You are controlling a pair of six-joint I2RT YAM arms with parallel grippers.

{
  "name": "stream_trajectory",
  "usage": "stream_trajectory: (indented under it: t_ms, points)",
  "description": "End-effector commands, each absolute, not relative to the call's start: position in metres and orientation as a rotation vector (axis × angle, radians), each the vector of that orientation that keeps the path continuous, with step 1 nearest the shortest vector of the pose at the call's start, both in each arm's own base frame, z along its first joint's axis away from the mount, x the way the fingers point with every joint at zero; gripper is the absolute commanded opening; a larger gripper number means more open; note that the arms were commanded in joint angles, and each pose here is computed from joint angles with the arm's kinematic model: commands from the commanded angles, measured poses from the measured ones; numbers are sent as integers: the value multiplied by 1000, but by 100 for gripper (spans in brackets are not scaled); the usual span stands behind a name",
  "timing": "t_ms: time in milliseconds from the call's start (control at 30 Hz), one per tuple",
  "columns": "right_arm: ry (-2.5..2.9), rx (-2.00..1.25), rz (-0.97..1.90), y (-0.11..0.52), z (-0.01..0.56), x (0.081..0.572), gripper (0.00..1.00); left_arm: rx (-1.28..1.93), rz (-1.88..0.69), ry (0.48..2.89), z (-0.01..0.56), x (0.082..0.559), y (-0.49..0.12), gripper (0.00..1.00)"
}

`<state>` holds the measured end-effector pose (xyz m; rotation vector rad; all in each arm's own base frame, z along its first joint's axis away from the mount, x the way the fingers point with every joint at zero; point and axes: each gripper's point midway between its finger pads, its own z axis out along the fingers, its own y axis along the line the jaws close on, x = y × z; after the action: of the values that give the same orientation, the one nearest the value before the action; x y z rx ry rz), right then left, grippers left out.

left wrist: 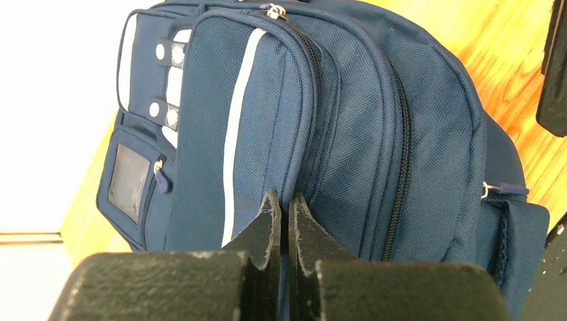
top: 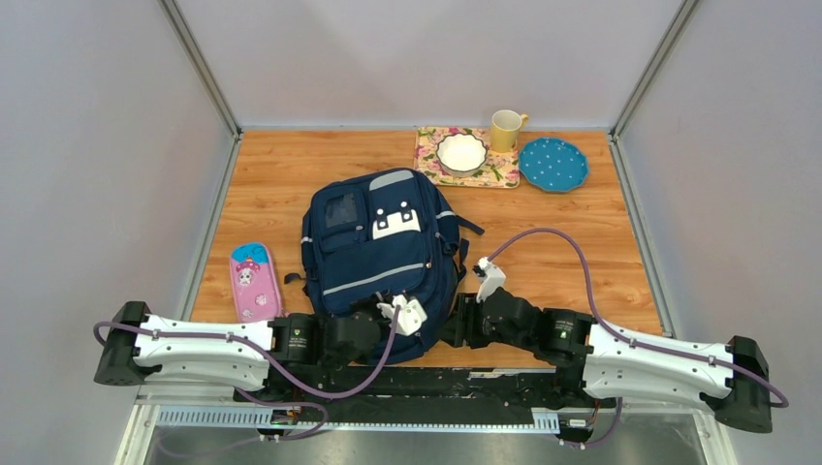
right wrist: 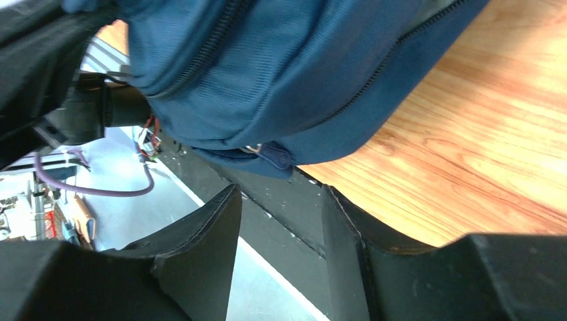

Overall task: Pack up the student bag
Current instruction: Zip the student bag at the center of the board.

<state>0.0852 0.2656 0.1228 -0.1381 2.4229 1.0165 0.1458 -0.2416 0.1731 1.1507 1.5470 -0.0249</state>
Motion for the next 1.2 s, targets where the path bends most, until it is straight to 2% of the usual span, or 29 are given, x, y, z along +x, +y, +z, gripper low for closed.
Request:
stream_trajectory:
  t_ms: [0, 167, 400, 567, 800, 1167]
  points:
    - [2269, -162, 1136, 279, 163, 94, 50, 1017, -120, 1546, 213, 147, -248, 0]
    - [2261, -230, 1140, 281, 162, 90, 50, 952, -170, 1515, 247, 148, -245, 0]
    - [2209, -159, 1094, 264, 164, 100, 50, 921, -252, 1484, 287, 143, -233, 0]
    - [2154, -258, 1175, 272, 176, 92, 51, 928, -237, 1514, 277, 143, -229, 0]
    - [2162, -501, 1401, 303, 181, 53, 49, 873, -223, 1526, 273, 147, -225, 0]
    - [2247, -596, 1385, 318, 155, 39, 49, 859, -204, 1548, 263, 149, -221, 0]
